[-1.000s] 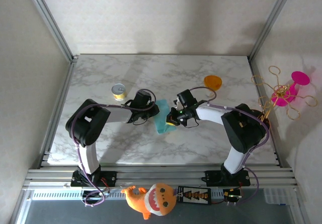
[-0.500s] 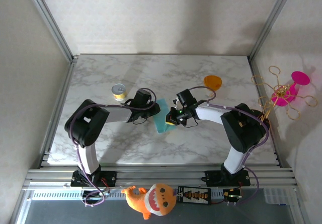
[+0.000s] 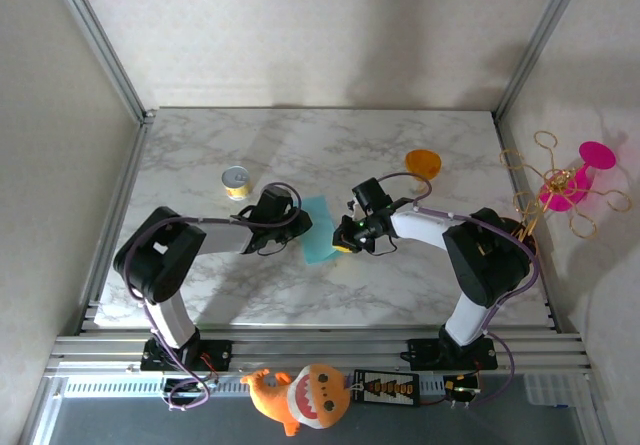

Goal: Fold a paper plane with a square sheet of paper (pick it up from the middle)
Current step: Fold the triangle a second time at the center of the table.

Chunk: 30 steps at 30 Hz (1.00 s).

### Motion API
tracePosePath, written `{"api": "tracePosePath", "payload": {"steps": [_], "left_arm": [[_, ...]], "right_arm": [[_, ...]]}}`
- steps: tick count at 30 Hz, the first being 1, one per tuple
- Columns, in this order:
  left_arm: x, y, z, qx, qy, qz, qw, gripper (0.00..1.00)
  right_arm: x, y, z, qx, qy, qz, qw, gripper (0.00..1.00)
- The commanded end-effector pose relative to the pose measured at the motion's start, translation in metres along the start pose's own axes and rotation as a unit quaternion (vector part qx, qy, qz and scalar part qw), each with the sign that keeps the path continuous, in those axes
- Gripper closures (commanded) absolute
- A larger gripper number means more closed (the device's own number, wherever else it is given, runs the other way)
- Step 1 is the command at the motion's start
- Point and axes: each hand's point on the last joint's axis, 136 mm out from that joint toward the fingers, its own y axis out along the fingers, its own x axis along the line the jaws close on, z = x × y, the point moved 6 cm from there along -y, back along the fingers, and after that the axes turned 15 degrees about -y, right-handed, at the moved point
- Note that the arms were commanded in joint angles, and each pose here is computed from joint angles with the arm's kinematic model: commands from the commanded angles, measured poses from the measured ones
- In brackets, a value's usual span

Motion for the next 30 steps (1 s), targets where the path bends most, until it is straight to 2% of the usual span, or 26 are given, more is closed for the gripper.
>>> {"api": "tracePosePath", "payload": {"steps": [1, 11, 19, 30], "left_arm": [[-0.001, 0.008, 0.004, 0.010, -0.002, 0.005, 1.000, 0.81], [-0.001, 0.019, 0.002, 0.015, 0.017, -0.004, 1.000, 0.84], [-0.013, 0.030, 0.001, 0.033, 0.050, 0.010, 0.998, 0.84], [-0.008, 0.036, 0.002, 0.038, 0.050, 0.002, 0.998, 0.84]], "right_arm": [[-0.006, -0.003, 0.010, 0.009, 0.004, 0.023, 1.000, 0.87], [0.000, -0.008, 0.007, -0.002, 0.002, 0.010, 1.000, 0.98], [0.009, -0.015, -0.004, -0.032, -0.004, -0.009, 0.999, 0.98], [0.023, -0.003, -0.033, -0.052, -0.020, -0.040, 0.998, 0.97]]}}
